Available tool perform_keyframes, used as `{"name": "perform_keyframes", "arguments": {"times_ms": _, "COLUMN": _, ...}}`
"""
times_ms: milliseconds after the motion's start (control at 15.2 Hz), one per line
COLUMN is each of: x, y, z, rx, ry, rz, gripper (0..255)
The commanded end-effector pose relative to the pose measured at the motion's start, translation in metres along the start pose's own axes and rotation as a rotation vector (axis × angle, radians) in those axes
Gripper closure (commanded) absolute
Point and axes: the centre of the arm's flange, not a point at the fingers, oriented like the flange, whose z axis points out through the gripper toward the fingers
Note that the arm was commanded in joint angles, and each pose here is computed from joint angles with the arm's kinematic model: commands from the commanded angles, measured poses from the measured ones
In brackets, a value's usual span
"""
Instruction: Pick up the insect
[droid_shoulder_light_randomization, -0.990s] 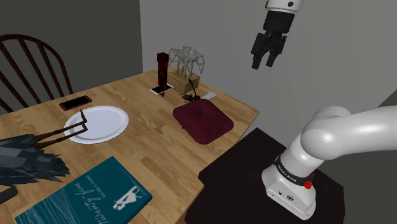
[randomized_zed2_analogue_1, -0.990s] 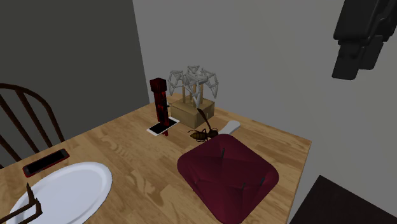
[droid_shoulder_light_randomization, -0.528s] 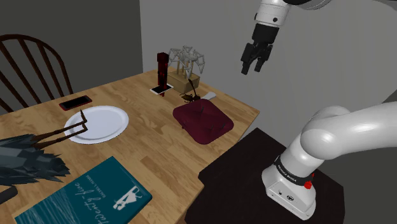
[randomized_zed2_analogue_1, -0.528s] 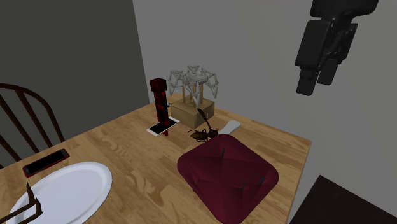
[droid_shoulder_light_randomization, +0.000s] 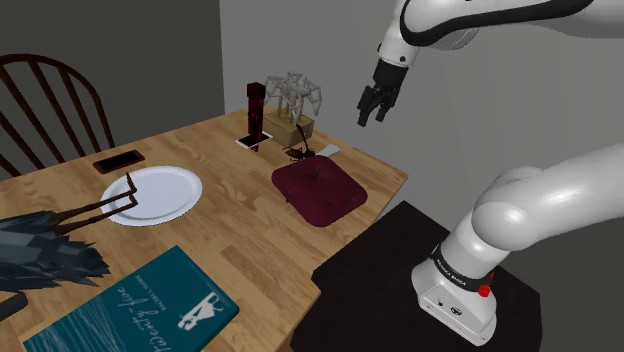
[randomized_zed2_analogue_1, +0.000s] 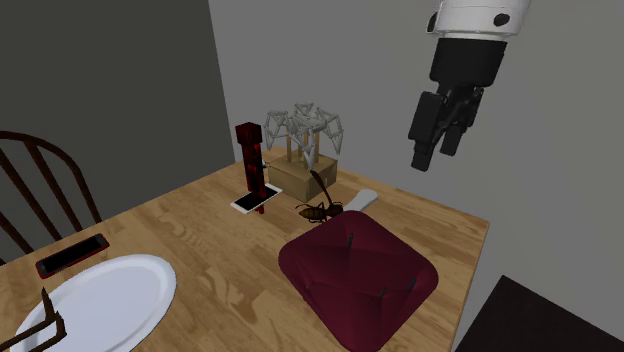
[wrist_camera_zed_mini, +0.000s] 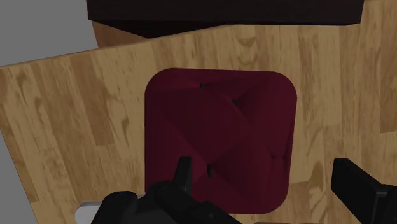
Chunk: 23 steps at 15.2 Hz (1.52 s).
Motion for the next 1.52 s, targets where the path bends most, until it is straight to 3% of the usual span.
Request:
{"name": "perform_keyframes", "arguments": {"times_ms": 0, "x": 0.018, "y": 0.013, "z": 0.019, "rx": 0.003, "ry": 0.020, "rz": -0.016, "gripper": 0}}
{"name": "perform_keyframes", "arguments": {"times_ms": 1452, "x": 0.223, "y": 0.102, "z": 0.174, "rx": 0.055, "ry": 0.209, "rz": -0.180, "gripper": 0}}
